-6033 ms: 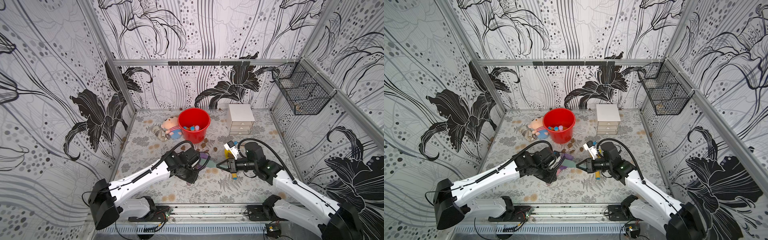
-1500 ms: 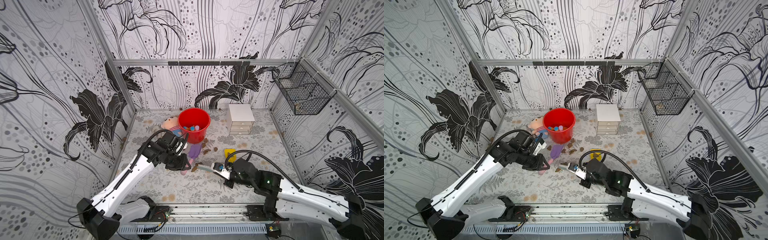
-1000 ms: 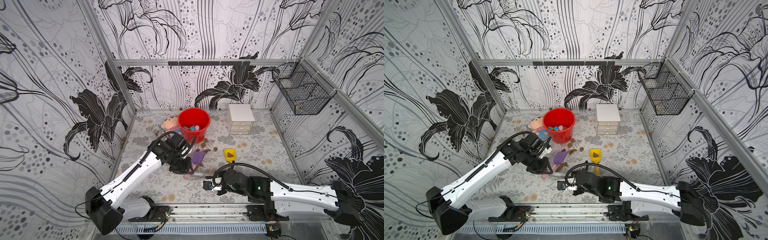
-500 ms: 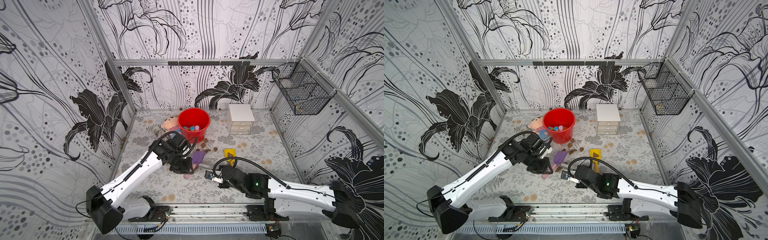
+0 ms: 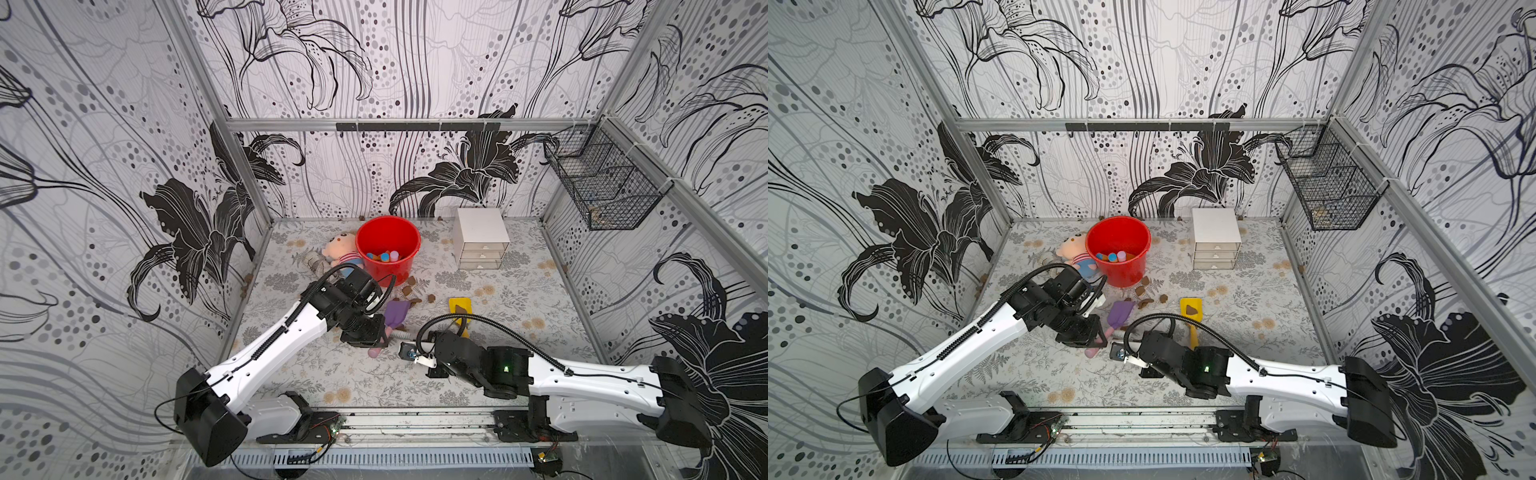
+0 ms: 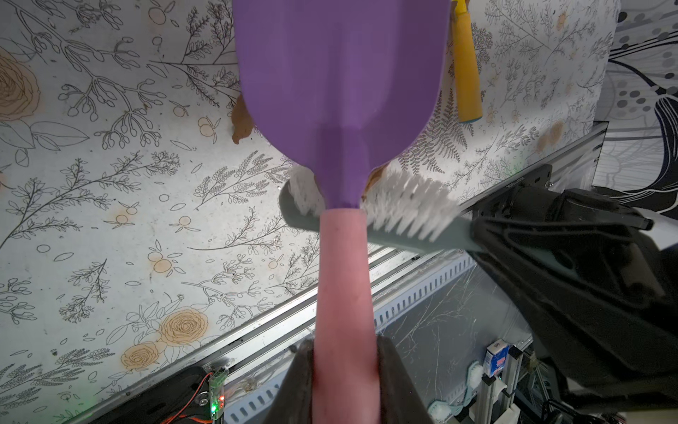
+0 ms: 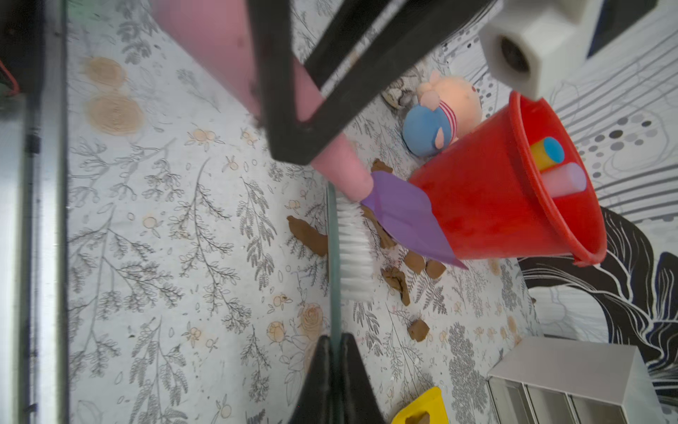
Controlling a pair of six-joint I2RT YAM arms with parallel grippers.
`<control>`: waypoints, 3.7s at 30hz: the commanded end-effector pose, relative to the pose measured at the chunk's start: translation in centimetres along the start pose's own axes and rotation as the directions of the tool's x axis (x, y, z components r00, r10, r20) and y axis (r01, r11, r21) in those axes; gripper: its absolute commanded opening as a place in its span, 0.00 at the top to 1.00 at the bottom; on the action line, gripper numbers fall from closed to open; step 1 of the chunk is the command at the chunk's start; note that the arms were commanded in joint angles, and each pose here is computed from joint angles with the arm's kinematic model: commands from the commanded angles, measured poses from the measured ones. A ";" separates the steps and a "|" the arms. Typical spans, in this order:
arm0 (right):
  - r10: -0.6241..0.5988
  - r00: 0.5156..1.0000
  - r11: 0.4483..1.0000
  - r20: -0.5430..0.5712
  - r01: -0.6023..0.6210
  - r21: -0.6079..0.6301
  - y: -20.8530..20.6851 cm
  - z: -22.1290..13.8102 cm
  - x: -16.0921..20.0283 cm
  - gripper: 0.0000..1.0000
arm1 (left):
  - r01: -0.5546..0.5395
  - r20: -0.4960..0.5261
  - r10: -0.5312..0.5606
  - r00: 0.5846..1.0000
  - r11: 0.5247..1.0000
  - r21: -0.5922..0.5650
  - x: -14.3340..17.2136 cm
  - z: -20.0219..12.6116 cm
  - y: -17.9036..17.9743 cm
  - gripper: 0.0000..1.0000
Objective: Brush the soil off the hand trowel and place it into the bucket
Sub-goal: Brush off the soil from the hand trowel.
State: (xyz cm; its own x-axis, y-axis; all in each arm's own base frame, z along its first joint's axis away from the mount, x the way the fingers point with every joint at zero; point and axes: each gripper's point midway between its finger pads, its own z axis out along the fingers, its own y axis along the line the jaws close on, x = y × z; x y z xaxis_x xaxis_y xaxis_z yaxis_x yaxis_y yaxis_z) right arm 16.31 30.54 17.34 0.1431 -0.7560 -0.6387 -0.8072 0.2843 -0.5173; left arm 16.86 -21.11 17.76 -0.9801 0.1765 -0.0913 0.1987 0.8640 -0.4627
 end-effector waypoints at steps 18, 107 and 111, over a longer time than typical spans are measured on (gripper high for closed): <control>0.032 0.997 0.996 0.065 -0.026 -0.091 1.5 -2.0 -2.2 1.00 | -0.013 -0.011 0.013 1.000 0.999 -0.036 0.4 0.1 0.6 1.00; -0.201 0.979 0.979 -0.016 0.201 0.015 -0.7 0.2 1.4 1.00 | 0.104 -0.156 -0.059 0.986 0.948 0.300 2.0 -2.8 -0.8 1.00; -0.202 0.973 0.979 0.107 0.205 -0.018 0.5 -0.4 -1.6 1.00 | 0.089 -0.165 -0.051 0.985 0.969 0.231 2.4 -2.2 0.3 1.00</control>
State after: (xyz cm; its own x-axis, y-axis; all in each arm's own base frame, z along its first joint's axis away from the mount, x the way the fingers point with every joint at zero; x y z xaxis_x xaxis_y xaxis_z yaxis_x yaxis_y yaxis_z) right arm 16.47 29.83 16.25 0.3056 -0.7988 -0.5182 -0.7614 0.1218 -0.6367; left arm 14.71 -19.90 19.22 -0.9778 0.1757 0.1144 0.0491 0.7223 -0.6898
